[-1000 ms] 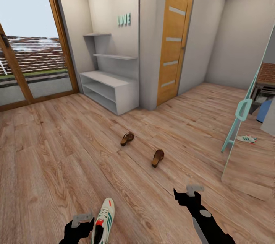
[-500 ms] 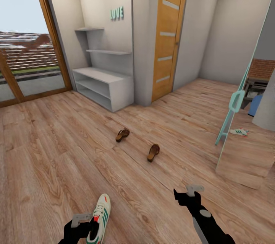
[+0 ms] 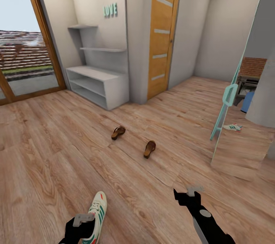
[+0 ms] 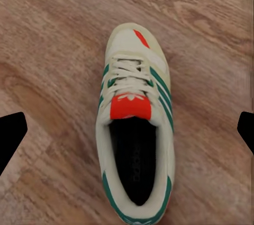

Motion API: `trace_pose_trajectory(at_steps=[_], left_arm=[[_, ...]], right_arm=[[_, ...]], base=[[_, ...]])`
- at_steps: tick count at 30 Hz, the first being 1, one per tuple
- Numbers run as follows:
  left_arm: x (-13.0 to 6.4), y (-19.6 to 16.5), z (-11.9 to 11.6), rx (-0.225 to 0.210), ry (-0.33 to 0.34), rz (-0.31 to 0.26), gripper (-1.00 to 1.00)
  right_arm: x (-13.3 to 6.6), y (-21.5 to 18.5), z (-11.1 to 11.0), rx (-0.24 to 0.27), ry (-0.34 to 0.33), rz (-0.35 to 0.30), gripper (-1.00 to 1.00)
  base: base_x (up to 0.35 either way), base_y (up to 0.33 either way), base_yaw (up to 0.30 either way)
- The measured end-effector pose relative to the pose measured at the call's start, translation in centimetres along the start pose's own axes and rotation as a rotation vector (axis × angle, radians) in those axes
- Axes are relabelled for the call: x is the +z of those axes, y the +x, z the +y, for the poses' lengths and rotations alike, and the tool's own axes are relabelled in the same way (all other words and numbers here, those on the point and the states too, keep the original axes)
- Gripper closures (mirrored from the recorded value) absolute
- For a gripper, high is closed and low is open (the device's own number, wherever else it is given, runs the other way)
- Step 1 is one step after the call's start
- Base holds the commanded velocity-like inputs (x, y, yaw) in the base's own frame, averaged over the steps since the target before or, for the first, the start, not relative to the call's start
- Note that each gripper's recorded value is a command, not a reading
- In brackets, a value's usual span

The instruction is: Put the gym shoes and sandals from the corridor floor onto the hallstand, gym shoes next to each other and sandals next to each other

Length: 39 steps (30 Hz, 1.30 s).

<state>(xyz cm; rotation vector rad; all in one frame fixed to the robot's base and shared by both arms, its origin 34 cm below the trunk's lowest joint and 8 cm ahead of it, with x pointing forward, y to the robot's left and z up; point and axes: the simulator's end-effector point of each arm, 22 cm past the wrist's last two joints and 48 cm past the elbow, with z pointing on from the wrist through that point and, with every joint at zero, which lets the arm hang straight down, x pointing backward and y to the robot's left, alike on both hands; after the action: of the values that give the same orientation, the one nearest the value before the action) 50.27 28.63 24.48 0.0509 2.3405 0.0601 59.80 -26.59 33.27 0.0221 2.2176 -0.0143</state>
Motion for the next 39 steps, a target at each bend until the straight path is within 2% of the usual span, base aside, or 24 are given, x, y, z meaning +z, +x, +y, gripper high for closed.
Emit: trace_pose_trajectory(at_steps=[8, 39], left_arm=[[0.5, 1.9, 0.2, 0.004, -0.002, 0.029, -1.0], [1.4, 10.9, -0.3, 0.009, 0.008, 0.206, -1.0]], right_arm=[[0.7, 1.9, 0.0, -0.002, 0.0, 0.029, -1.0], [2.7, 11.6, 0.0, -0.005, 0.001, 0.204, -1.0]], base=[[0.0, 0.0, -0.037], [0.0, 0.0, 0.0]])
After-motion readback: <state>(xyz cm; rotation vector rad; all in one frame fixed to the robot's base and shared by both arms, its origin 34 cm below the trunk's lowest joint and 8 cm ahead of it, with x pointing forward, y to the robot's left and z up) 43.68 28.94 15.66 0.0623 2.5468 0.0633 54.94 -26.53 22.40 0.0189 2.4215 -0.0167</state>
